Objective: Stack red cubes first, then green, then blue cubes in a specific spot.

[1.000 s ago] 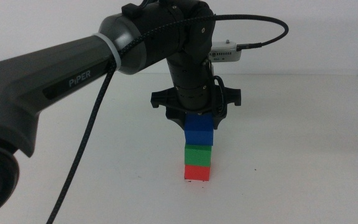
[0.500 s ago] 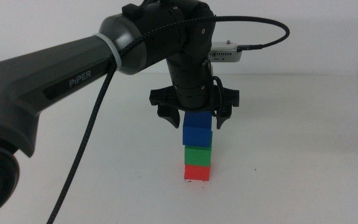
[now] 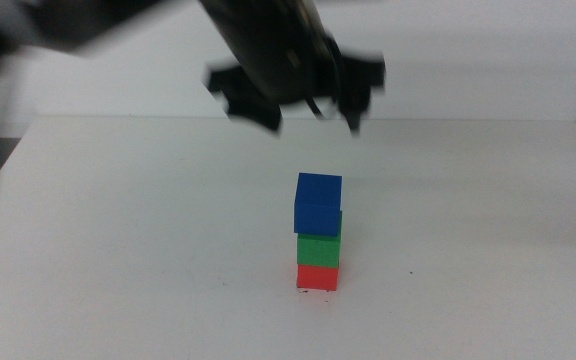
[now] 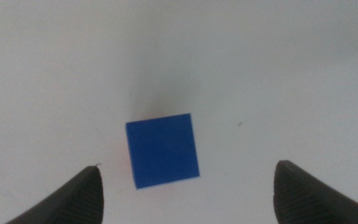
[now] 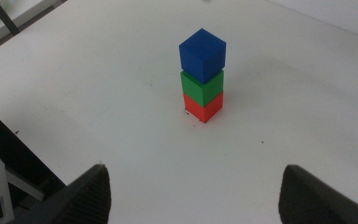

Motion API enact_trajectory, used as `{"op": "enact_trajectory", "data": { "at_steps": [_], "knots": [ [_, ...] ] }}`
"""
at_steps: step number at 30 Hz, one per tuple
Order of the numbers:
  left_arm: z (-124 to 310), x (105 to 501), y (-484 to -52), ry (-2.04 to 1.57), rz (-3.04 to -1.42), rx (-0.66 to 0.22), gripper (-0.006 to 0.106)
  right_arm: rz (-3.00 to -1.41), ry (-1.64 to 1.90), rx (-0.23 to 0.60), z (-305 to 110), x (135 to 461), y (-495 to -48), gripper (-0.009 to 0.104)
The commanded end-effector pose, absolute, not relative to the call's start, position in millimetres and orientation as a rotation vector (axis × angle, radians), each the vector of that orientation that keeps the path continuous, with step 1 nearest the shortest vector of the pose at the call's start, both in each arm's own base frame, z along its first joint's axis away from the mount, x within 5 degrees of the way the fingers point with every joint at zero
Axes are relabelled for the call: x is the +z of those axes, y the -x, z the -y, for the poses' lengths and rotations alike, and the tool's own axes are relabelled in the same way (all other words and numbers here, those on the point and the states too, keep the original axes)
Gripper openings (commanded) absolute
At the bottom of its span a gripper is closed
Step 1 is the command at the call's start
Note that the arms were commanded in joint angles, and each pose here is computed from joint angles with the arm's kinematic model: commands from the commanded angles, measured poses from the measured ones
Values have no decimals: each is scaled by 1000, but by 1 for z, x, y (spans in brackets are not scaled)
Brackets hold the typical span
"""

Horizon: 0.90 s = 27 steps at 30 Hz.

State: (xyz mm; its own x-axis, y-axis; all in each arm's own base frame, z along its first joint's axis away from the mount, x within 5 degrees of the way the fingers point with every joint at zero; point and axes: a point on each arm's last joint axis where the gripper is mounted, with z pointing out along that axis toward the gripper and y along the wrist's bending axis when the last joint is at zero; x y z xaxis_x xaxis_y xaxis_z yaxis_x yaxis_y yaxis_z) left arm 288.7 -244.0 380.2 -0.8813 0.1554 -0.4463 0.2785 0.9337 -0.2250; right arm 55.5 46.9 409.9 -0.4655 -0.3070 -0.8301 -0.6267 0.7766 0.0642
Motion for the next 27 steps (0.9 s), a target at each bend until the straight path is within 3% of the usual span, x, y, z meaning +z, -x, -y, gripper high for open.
{"op": "enact_trajectory", "data": {
  "at_steps": [1, 4, 8, 13, 18, 20, 27],
  "knots": [
    [224, 420, -267, -348, -2533, -417, 94, -2071, 697, 460, -47, 410, -56, 93],
    [198, 458, -243, -443, -2383, -384, 94, -2071, 697, 460, -47, 410, -56, 93],
    [154, 500, -212, -588, -2165, -223, 94, -2071, 697, 460, -47, 410, -56, 93],
    [85, 525, -166, -508, -2052, -160, 94, -2071, 697, 460, -47, 410, -56, 93],
    [31, 504, -119, -343, -2069, -48, 94, -2071, 697, 460, -47, 410, -56, 93],
    [25, 489, -105, -314, -2097, -66, 94, -2071, 697, 460, -47, 410, -56, 93],
    [18, 452, -69, -249, -1902, -144, 94, -2071, 697, 460, -47, 410, -56, 93]
  ]
}}
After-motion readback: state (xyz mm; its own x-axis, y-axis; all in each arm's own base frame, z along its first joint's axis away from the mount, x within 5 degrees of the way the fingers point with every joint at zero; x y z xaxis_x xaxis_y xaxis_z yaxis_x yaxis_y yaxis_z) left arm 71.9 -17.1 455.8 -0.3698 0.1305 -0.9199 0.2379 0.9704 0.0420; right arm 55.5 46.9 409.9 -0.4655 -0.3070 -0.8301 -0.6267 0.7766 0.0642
